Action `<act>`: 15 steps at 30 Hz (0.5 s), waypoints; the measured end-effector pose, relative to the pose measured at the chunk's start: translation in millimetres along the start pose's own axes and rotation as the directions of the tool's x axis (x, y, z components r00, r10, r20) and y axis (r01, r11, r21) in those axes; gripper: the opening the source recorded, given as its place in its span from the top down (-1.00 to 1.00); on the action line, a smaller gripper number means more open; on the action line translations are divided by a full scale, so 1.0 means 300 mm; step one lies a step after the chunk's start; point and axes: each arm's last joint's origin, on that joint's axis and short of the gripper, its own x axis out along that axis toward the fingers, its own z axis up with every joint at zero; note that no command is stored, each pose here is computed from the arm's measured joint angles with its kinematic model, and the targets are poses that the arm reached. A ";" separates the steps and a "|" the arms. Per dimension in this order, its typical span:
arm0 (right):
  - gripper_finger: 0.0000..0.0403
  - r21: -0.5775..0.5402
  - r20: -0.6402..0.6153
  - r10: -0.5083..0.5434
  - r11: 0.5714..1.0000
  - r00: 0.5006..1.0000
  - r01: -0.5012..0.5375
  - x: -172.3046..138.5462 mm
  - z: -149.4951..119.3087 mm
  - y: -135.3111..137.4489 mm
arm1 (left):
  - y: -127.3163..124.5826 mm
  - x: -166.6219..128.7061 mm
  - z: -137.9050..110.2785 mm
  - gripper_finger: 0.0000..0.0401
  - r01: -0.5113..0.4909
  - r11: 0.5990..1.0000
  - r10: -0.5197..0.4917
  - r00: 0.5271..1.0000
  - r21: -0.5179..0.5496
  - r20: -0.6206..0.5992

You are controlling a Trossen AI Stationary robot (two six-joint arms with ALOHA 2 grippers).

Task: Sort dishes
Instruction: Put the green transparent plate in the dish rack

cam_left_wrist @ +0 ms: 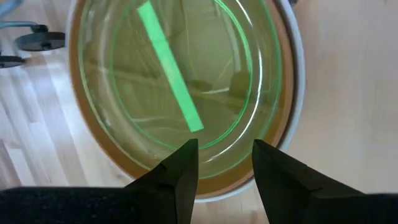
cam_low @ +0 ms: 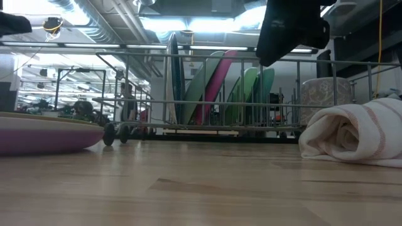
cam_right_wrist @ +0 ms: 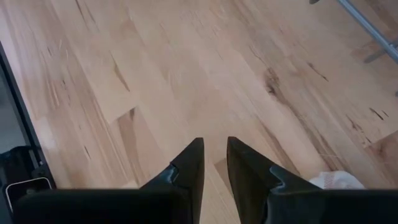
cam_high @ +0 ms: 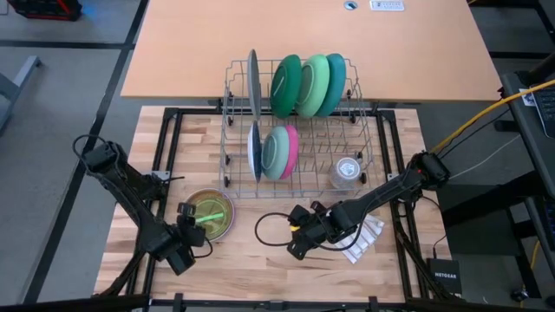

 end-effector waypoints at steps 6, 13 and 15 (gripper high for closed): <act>0.63 0.000 0.000 0.000 1.000 1.000 0.000 0.000 0.000 0.000 | -0.032 0.047 0.013 0.30 -0.041 0.999 0.042 0.998 0.028 -0.045; 0.63 -0.001 0.001 0.000 1.000 1.000 0.000 0.000 0.000 0.000 | -0.039 0.061 0.013 0.30 -0.060 0.998 0.061 0.996 0.023 -0.065; 0.63 -0.001 0.001 -0.001 1.000 1.000 0.001 0.000 0.000 0.000 | -0.036 0.058 0.011 0.30 -0.064 0.998 0.064 0.996 0.004 -0.068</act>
